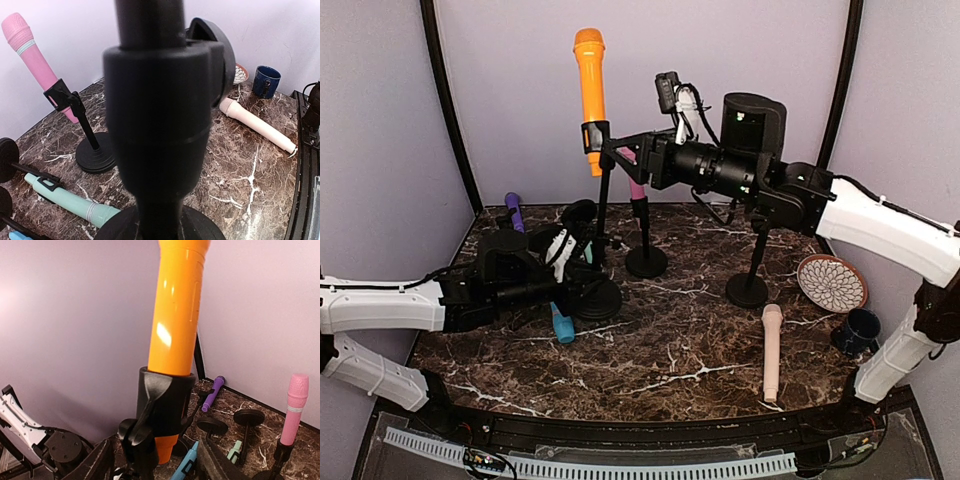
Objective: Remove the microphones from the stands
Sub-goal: Adjust the microphone stand with the microphone.
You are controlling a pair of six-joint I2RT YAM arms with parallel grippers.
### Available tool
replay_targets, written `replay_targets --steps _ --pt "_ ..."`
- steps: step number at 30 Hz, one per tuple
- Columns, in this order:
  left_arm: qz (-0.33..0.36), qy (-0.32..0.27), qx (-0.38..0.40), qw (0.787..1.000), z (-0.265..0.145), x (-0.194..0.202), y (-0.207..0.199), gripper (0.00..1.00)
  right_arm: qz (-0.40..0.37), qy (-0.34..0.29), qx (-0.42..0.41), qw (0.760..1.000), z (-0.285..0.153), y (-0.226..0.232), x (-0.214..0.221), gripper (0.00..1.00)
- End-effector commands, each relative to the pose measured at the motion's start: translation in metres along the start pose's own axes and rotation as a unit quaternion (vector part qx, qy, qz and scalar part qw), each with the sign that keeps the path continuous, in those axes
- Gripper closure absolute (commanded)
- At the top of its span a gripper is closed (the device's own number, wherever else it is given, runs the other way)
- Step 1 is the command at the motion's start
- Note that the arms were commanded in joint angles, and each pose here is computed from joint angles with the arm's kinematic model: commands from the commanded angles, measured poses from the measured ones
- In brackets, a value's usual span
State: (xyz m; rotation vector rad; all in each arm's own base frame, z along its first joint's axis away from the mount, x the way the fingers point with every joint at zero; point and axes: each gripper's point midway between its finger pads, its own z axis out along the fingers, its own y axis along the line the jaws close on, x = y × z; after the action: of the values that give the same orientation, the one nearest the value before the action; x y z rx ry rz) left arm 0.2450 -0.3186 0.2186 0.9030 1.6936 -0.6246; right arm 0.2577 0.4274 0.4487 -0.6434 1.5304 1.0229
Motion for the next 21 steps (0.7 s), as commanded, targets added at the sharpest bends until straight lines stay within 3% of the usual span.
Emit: replay_targets --steps 1,12,21 --pt "0.021 -0.074 -0.012 0.997 -0.008 -0.046 0.001 1.00 0.001 0.002 0.049 0.999 0.007 -0.018 -0.003 0.46" --pt "0.024 -0.055 -0.032 0.998 -0.001 -0.040 0.006 1.00 0.005 0.002 0.021 1.000 0.012 -0.008 -0.004 0.59" --pt "0.021 -0.062 -0.028 0.998 -0.004 -0.044 0.005 1.00 0.005 0.021 0.016 1.000 0.013 -0.009 0.015 0.79"
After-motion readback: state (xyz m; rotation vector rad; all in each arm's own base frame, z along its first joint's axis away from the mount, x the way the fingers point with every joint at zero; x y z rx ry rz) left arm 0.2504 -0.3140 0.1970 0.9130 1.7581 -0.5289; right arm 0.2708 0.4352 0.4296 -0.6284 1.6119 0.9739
